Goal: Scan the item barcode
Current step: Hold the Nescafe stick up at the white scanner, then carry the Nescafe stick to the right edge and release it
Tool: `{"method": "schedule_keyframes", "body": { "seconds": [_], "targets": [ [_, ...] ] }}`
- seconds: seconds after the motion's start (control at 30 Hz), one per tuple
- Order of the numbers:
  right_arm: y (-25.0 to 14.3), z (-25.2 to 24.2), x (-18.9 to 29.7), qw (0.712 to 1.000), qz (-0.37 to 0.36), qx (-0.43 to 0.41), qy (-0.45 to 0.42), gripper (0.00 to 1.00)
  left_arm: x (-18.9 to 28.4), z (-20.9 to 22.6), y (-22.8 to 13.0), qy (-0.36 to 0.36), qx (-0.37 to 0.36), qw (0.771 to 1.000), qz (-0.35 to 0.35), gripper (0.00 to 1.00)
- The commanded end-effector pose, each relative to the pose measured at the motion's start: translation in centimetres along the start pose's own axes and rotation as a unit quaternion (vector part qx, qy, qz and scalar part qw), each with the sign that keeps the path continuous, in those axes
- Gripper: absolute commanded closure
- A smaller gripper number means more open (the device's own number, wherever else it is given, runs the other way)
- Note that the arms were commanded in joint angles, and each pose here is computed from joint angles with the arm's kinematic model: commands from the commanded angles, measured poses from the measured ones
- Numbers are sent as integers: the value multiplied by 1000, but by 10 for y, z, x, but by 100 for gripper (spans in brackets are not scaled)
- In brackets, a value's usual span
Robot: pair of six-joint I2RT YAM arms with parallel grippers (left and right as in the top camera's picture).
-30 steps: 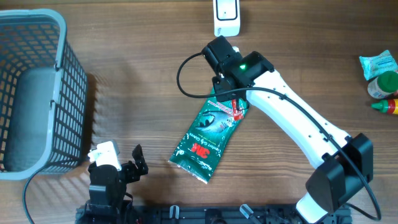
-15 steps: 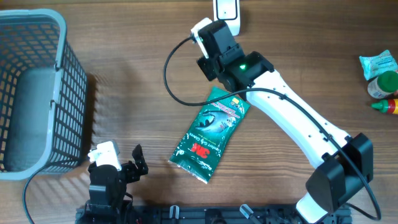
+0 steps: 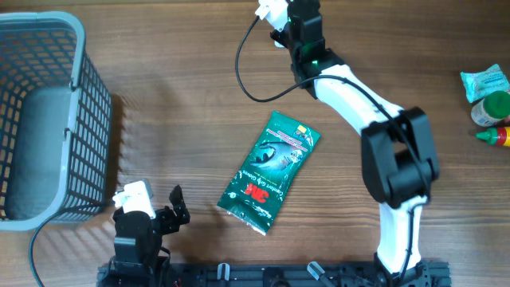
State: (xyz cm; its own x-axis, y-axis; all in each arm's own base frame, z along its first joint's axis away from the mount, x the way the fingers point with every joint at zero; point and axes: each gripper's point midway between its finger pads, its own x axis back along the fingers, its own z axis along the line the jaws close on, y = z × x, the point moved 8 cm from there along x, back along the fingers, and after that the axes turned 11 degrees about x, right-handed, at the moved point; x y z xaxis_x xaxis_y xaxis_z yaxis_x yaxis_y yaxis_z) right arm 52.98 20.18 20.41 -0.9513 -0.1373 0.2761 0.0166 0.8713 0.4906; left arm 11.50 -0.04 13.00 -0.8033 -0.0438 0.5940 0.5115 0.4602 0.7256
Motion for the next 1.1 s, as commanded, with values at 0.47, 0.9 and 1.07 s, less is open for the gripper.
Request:
{"method": "schedule_keyframes", "body": {
  "seconds": [0.47, 0.9, 1.07],
  "targets": [
    [-12, -40, -13, 991, 28, -49, -119, 96, 0, -1, 0, -6, -8, 1000, -1, 0],
    [-318, -91, 61, 857, 428, -287, -15, 96, 0, -1, 0, -6, -8, 1000, -1, 0],
    [-347, -97, 77, 822, 455, -340, -41, 52, 0, -1, 0, -6, -8, 1000, -1, 0]
  ]
}}
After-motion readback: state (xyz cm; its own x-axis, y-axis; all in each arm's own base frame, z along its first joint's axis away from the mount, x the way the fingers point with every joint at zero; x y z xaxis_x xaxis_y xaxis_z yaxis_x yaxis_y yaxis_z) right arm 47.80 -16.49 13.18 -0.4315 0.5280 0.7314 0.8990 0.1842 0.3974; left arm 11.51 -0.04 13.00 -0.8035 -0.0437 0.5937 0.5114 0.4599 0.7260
